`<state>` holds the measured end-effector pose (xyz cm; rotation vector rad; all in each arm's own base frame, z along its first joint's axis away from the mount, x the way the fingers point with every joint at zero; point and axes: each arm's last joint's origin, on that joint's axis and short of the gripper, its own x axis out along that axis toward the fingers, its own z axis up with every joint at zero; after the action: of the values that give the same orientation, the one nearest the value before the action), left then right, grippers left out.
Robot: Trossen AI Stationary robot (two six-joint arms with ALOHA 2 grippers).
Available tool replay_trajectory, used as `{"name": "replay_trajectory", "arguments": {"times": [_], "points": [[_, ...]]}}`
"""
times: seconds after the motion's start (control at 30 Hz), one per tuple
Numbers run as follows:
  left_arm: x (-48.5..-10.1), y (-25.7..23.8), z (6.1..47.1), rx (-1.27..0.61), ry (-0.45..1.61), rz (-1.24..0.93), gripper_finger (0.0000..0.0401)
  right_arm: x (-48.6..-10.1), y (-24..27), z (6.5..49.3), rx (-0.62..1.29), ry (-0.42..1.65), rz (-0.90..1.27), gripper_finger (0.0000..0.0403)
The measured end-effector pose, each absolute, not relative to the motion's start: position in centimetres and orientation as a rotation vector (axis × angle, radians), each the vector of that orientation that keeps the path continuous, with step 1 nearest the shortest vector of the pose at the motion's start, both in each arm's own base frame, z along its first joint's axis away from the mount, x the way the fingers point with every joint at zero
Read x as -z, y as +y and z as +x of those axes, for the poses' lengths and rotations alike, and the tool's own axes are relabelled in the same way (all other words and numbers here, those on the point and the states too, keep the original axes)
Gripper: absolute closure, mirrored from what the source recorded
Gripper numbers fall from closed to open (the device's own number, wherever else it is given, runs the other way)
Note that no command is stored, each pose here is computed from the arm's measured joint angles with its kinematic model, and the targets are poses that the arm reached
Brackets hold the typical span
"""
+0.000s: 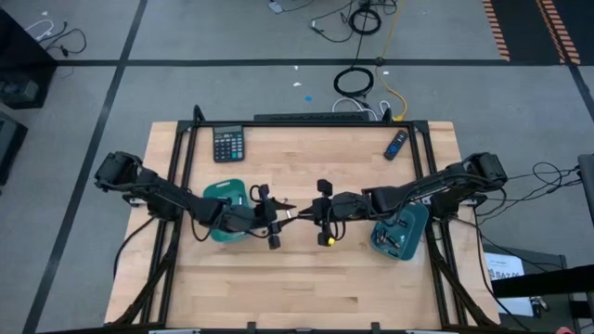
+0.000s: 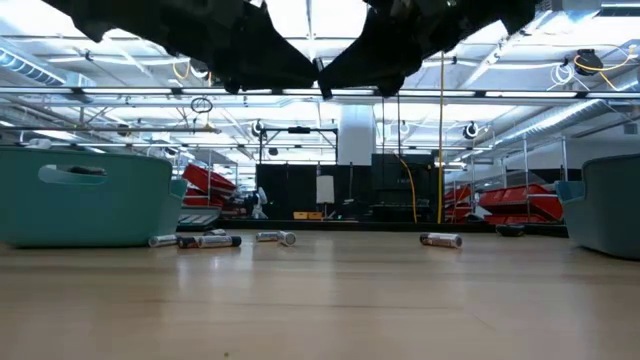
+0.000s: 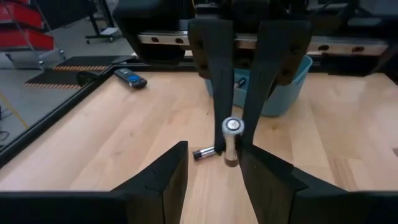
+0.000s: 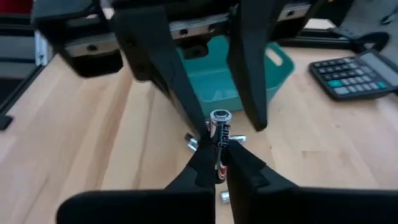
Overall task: Sort batteries
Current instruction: Put the white battery into the left blue bin
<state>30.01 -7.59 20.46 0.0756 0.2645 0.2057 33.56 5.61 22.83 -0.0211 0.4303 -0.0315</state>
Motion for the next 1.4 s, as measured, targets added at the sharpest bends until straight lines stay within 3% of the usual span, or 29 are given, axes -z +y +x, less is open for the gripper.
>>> {"name": "replay_trajectory", "arguments": {"times": [0.8,1.4], "points": [[-21.3,-7.2,30.6,-0.111,0.181,-0.010,0.0269,-21.8,5.0,33.2,0.068,0.371,-0.038,0.0402],[-21.6,-7.2,30.4,-0.172,0.170,0.053,0.0269,-22.4,6.5,33.1,0.004,0.319,-0.034,0.0402]]}}
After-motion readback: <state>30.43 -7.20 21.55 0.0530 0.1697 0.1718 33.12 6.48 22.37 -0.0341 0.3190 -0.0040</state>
